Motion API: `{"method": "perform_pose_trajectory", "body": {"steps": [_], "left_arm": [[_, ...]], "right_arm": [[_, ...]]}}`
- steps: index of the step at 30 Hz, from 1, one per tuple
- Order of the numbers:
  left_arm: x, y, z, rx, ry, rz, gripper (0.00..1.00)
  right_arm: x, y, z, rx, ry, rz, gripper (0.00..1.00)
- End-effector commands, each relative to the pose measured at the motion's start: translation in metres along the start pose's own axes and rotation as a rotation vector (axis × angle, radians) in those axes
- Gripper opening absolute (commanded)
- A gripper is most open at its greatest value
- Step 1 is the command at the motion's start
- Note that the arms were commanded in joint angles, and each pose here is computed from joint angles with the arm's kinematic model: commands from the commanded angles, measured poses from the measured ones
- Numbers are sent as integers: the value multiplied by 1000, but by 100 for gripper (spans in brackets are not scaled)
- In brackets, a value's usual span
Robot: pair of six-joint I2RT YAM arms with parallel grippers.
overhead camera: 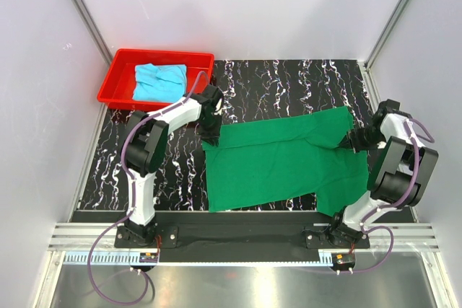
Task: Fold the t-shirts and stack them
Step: Fold the tshirt
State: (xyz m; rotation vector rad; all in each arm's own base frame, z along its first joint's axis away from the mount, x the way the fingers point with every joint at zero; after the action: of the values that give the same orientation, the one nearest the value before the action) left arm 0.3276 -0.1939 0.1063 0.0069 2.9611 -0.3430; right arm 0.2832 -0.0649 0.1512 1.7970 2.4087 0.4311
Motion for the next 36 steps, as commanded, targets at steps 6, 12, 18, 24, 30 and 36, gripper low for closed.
{"method": "perform_pose_trajectory", "body": {"steps": [6, 12, 18, 24, 30, 36], "left_arm": [[-2, 1, 3, 21, 0, 1, 27], [-2, 1, 3, 24, 3, 4, 27], [-2, 0, 3, 28, 7, 5, 27], [-4, -2, -32, 31, -60, 6, 27], [-16, 0, -84, 42, -222, -11, 35], [-23, 1, -67, 88, -171, -38, 32]], "right_arm": [[12, -12, -13, 65, -33, 95, 0], [12, -16, -12, 79, -54, 116, 0], [2, -17, 9, 110, -61, 61, 10], [-14, -15, -9, 164, -184, -158, 68], [-61, 37, -38, 31, -440, -362, 77], [-103, 97, -18, -165, -430, -584, 70]]}}
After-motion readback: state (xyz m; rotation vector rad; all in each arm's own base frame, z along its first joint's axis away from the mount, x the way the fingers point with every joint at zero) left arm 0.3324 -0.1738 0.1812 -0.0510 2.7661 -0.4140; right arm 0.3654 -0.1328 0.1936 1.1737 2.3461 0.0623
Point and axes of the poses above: each gripper's point midway between its finger pads, its own z axis out along the fingers, its own y axis along the line the jaws close on, x = y × z, the point moved 9 cm from there along -z, back along the fingers, and after that the axes turned 8 degrees about -z, right-handed, at the moved point
